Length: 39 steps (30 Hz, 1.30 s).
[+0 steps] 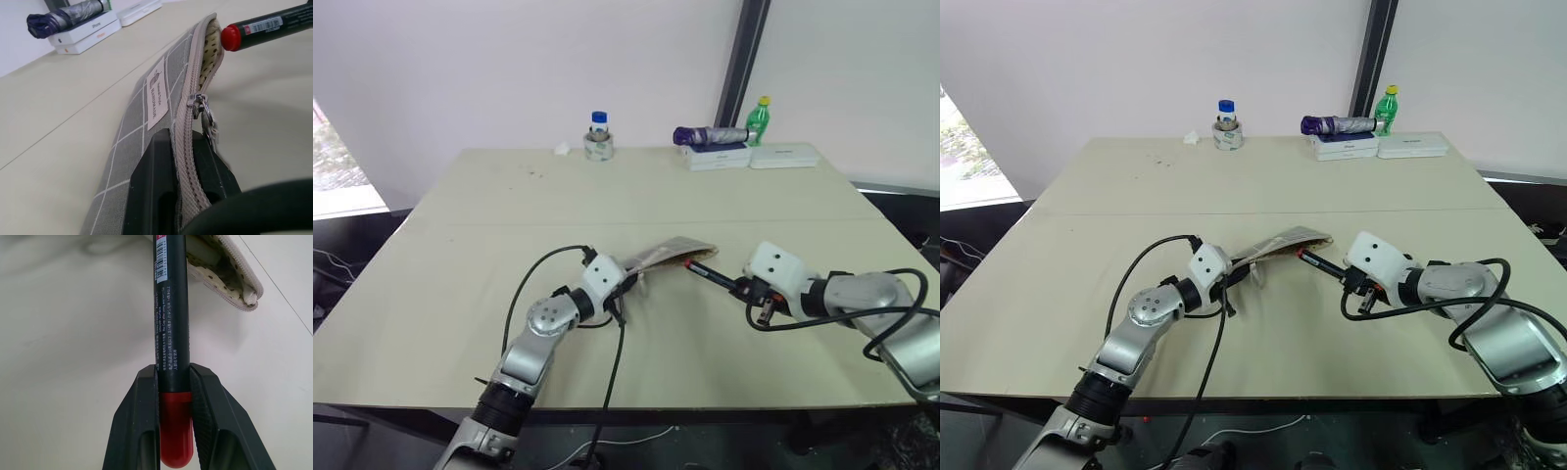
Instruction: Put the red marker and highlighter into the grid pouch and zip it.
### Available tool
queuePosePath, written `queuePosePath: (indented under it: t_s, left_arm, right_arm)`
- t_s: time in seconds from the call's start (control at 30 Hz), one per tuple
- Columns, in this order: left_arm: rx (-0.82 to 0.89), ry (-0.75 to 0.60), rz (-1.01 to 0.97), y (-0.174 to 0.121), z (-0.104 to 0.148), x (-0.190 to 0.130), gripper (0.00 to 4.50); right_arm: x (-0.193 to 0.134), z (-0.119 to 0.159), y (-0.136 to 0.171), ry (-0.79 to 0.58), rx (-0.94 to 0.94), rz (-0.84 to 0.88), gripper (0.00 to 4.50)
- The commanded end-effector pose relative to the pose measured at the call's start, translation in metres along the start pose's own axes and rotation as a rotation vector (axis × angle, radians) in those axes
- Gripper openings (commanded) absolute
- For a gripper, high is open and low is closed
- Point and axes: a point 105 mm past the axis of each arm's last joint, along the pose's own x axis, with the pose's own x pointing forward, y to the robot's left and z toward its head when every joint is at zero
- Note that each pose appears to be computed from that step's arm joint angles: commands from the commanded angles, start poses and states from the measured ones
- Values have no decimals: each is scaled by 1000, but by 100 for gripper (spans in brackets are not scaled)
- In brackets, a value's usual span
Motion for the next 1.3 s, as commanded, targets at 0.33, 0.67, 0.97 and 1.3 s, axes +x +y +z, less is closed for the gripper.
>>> queuePosePath:
  t_s: [0.33, 0.67, 0.97, 1.3]
  left_arm:
    - [107, -61, -116, -19, 18, 0, 0]
    - [150, -65, -252, -39, 23, -1, 0]
    - [112, -52, -232, -33, 23, -5, 0]
    - [-276, -105, -69, 0, 45, 15, 0]
  right_arm:
    - [5, 15, 2, 32, -291, 16, 32]
    - [23, 40, 19, -7, -523, 86, 32]
    - [18, 56, 9, -43, -537, 61, 281]
    - [-34, 75, -10, -271, -185, 44, 377]
